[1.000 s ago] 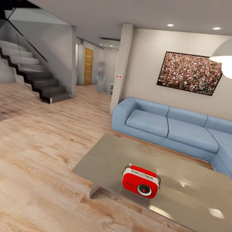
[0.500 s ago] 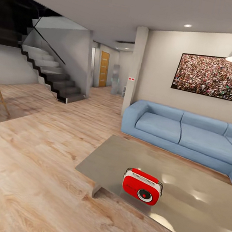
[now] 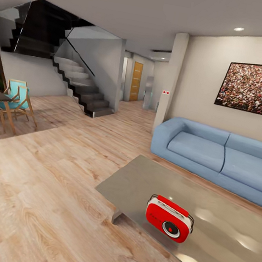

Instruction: Turn on the radio receiver that's on the table in the living room.

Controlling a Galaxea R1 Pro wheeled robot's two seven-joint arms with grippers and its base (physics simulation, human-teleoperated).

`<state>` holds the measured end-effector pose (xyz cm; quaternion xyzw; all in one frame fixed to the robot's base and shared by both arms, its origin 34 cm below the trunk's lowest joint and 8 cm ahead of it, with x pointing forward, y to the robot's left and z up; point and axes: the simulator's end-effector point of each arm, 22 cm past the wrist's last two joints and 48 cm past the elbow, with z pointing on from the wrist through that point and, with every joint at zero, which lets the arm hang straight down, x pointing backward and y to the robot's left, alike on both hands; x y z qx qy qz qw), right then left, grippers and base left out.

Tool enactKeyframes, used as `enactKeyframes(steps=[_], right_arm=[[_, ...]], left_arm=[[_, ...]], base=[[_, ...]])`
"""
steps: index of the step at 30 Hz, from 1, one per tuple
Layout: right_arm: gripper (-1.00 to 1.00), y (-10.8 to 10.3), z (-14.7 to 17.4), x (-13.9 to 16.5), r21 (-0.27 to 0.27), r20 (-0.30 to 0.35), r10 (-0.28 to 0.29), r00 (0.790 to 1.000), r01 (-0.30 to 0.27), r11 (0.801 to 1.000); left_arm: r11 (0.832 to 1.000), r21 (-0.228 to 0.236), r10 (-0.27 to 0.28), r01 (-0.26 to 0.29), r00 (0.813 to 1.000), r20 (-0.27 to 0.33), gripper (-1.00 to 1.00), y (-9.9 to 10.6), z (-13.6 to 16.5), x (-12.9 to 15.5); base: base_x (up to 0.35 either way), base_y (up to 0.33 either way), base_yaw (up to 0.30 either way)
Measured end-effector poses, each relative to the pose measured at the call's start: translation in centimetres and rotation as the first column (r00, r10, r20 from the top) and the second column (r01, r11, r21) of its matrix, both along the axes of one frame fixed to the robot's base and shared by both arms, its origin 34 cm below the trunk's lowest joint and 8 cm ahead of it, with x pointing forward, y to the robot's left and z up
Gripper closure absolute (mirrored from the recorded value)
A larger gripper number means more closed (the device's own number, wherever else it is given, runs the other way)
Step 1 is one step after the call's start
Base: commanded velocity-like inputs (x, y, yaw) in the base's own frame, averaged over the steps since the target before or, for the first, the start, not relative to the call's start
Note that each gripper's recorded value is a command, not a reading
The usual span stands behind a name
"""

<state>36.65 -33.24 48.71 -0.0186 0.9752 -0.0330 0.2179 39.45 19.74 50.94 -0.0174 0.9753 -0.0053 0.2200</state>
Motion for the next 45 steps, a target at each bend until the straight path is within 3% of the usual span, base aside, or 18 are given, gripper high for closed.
enactKeyframes(steps=[29, 36, 45], right_arm=[[-1.0, 0.0, 0.0, 0.0, -0.001, -0.001, 0.003, 1.0, -0.003, 1.0], [-1.0, 1.0, -0.1, -0.1, 0.0, -0.006, 0.047, 0.999, -0.047, 0.999], [-1.0, 1.1, -0.2, -0.2, 0.0, -0.008, 0.054, 0.998, -0.054, 0.999]], left_arm=[[1.0, 0.002, 0.001, -0.001, 1.0, 0.0, -1.0, 0.0, 0.0, 0.0], [1.0, 0.001, 0.001, -0.001, 1.0, 0.0, -1.0, 0.0, 0.0, 0.0], [1.0, 0.002, 0.0, 0.0, 1.0, -0.001, -1.0, 0.0, 0.0, 0.0]], base=[[0.0, -0.238, 0.298], [-0.041, -0.328, 0.299], [-0.092, -0.327, 0.297]])
